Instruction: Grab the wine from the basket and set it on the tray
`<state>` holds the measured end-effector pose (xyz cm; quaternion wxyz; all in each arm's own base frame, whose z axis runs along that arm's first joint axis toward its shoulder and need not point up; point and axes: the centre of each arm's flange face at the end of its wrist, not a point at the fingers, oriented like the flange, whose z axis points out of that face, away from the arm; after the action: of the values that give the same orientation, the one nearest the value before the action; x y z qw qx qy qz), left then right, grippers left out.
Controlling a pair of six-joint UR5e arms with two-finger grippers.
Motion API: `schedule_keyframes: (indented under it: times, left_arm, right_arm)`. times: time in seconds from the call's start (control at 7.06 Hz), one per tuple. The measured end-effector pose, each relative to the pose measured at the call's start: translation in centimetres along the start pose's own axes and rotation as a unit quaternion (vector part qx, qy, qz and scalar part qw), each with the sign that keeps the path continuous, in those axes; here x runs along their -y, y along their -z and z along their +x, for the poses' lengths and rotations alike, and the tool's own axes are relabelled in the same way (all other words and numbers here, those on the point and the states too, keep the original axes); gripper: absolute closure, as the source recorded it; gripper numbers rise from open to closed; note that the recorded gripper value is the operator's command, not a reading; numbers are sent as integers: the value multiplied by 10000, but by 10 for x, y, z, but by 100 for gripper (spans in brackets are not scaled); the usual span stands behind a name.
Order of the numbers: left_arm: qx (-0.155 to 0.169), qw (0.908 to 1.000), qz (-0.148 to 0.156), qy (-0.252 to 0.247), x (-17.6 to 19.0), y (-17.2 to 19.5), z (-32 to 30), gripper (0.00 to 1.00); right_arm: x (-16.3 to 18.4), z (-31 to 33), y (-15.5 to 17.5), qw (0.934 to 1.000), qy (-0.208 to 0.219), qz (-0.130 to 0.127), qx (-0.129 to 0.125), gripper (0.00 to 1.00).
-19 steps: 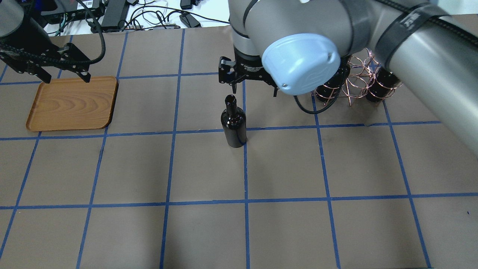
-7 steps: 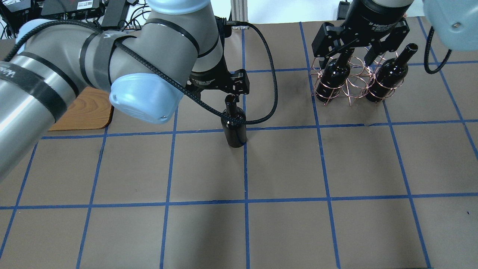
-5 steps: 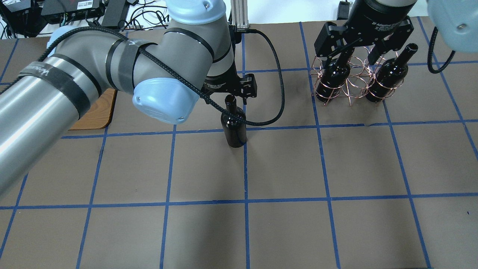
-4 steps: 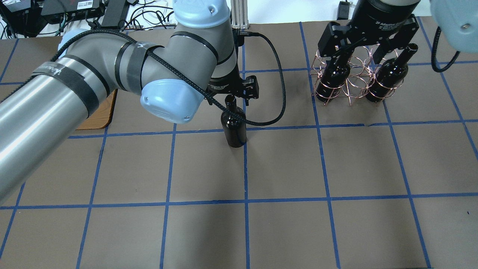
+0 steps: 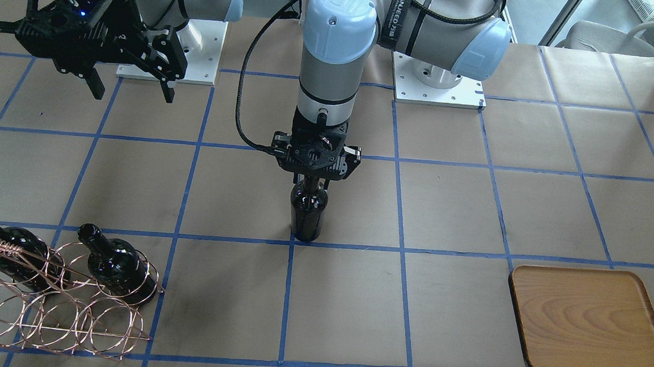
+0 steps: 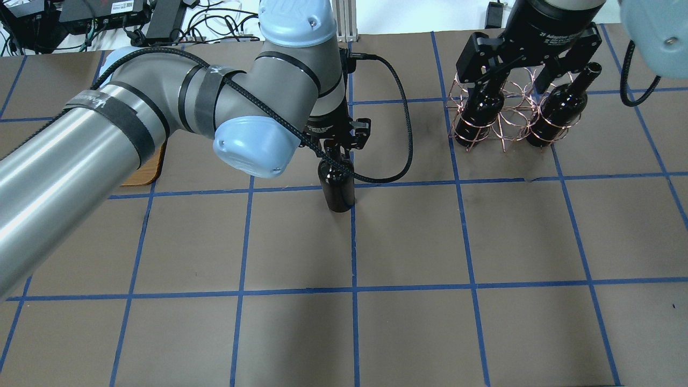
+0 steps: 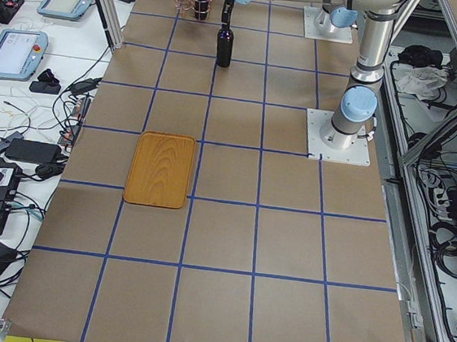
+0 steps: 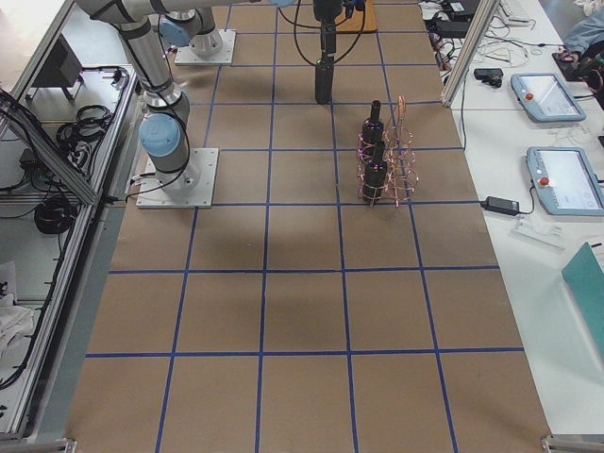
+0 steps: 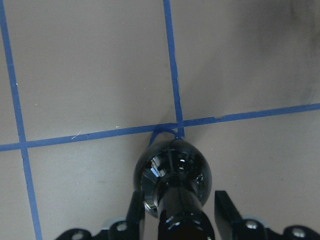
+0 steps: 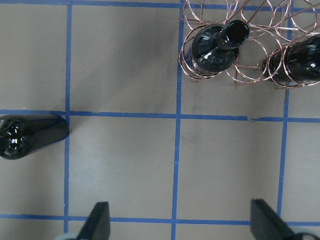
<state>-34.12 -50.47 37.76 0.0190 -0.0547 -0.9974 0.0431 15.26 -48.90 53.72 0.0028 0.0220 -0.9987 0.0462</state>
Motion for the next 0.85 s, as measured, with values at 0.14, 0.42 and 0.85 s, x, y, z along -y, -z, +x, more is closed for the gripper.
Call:
schedule_keyframes:
  times: [0.14, 0.42, 0.85]
  left_arm:
    - [7, 10000, 3, 0, 0, 0, 0, 76]
    - [2, 10000, 8, 5, 0, 1, -1, 100]
    - [19, 10000, 33, -59, 2, 6, -3, 100]
  right_arm:
    - [-2, -1, -7, 10000, 11, -83, 1, 0]
    - [-6, -2, -26, 9997, 14, -257, -10, 0]
    - [-11, -1, -18, 9998, -51, -167, -20, 0]
